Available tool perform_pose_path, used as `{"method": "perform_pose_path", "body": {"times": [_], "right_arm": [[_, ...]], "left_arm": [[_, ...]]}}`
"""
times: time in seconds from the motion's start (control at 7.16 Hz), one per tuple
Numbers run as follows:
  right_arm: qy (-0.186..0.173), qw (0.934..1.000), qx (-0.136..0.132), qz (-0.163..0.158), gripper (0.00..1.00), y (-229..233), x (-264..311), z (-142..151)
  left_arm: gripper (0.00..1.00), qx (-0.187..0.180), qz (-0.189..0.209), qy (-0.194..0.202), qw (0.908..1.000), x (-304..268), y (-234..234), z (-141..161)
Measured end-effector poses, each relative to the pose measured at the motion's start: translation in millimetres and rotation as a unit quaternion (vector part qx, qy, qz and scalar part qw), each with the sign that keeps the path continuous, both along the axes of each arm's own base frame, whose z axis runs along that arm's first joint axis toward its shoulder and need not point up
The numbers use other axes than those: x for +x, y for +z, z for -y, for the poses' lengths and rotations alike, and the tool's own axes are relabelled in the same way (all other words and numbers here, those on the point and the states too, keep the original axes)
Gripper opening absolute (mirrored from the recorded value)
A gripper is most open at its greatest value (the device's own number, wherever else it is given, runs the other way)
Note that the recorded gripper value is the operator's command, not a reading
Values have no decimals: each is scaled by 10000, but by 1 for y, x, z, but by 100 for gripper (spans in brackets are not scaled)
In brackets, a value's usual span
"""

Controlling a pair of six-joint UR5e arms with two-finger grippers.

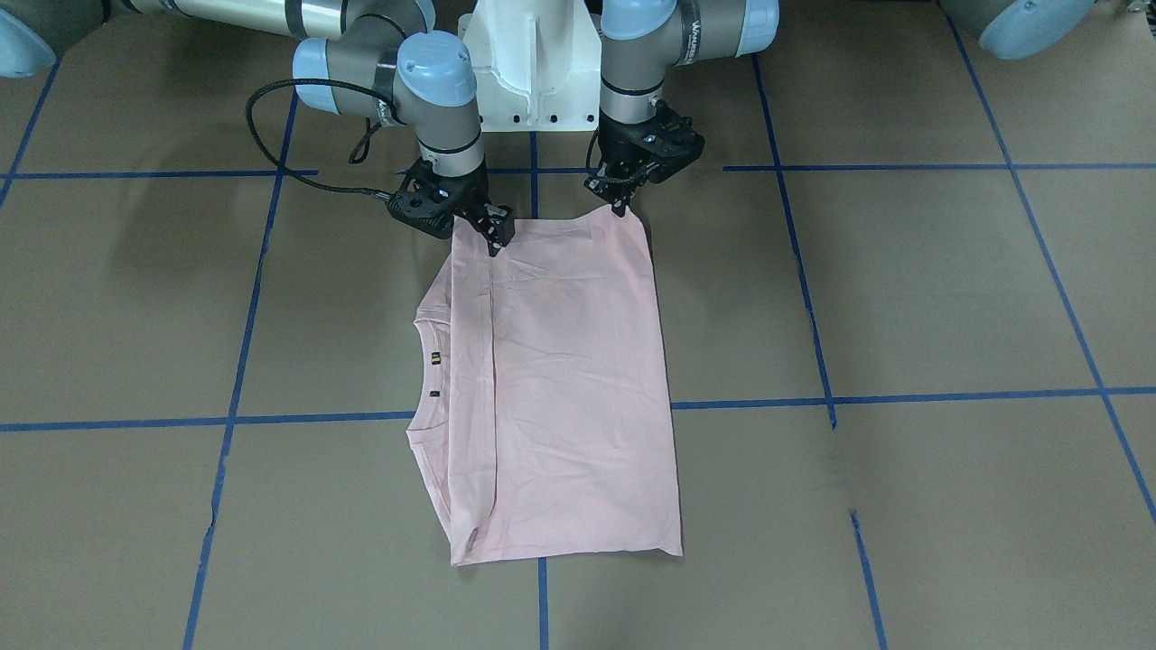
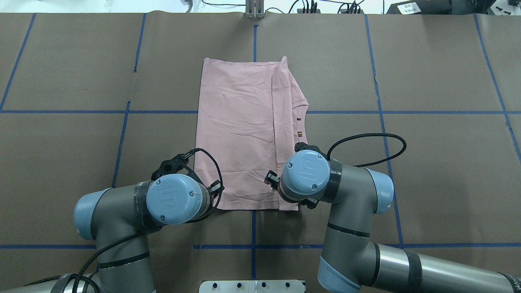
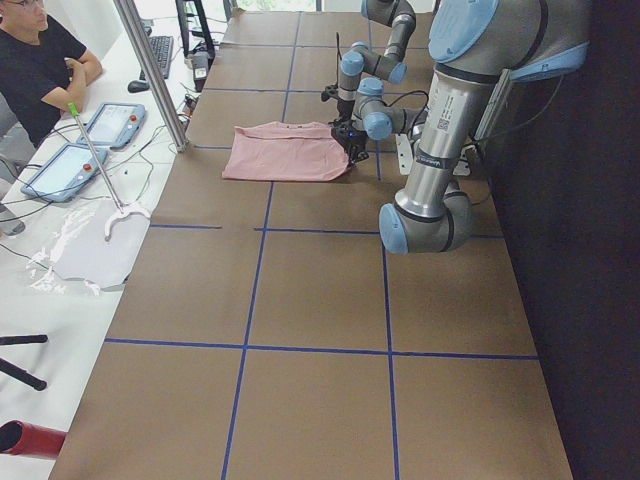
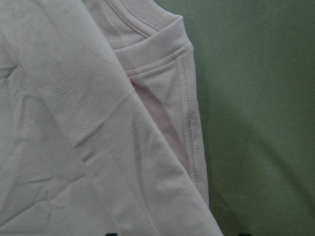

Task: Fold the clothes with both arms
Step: 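Lift the near edge with both grippers and fold it away from the robot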

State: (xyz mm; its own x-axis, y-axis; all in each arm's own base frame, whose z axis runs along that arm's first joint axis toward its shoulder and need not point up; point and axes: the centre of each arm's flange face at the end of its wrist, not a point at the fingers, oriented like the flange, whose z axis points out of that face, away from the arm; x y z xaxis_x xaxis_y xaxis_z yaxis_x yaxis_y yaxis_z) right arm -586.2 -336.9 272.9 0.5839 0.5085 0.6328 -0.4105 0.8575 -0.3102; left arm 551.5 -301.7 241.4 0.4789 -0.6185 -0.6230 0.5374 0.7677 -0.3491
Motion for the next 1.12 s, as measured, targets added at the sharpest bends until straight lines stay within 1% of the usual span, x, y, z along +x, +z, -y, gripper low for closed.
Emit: {"method": "perform_pose_path", "body": {"times": [0.14, 0.84, 0.98, 1.12], "right_arm": [[-10, 10000, 8, 3, 0, 0, 0, 0], [-41, 10000, 53, 50, 0, -4, 2, 0], [-29, 9999, 79, 113, 0, -7, 4, 0], [-8, 9996, 133, 254, 0, -10, 10, 0]], "left_arm": [[0, 2, -6, -9, 10000, -1, -1, 1], [0, 8, -18, -23, 10000, -2, -1, 3], [0, 16, -24, -14, 10000, -2, -2, 2], [0, 64, -38, 44, 10000, -3, -5, 2]]}}
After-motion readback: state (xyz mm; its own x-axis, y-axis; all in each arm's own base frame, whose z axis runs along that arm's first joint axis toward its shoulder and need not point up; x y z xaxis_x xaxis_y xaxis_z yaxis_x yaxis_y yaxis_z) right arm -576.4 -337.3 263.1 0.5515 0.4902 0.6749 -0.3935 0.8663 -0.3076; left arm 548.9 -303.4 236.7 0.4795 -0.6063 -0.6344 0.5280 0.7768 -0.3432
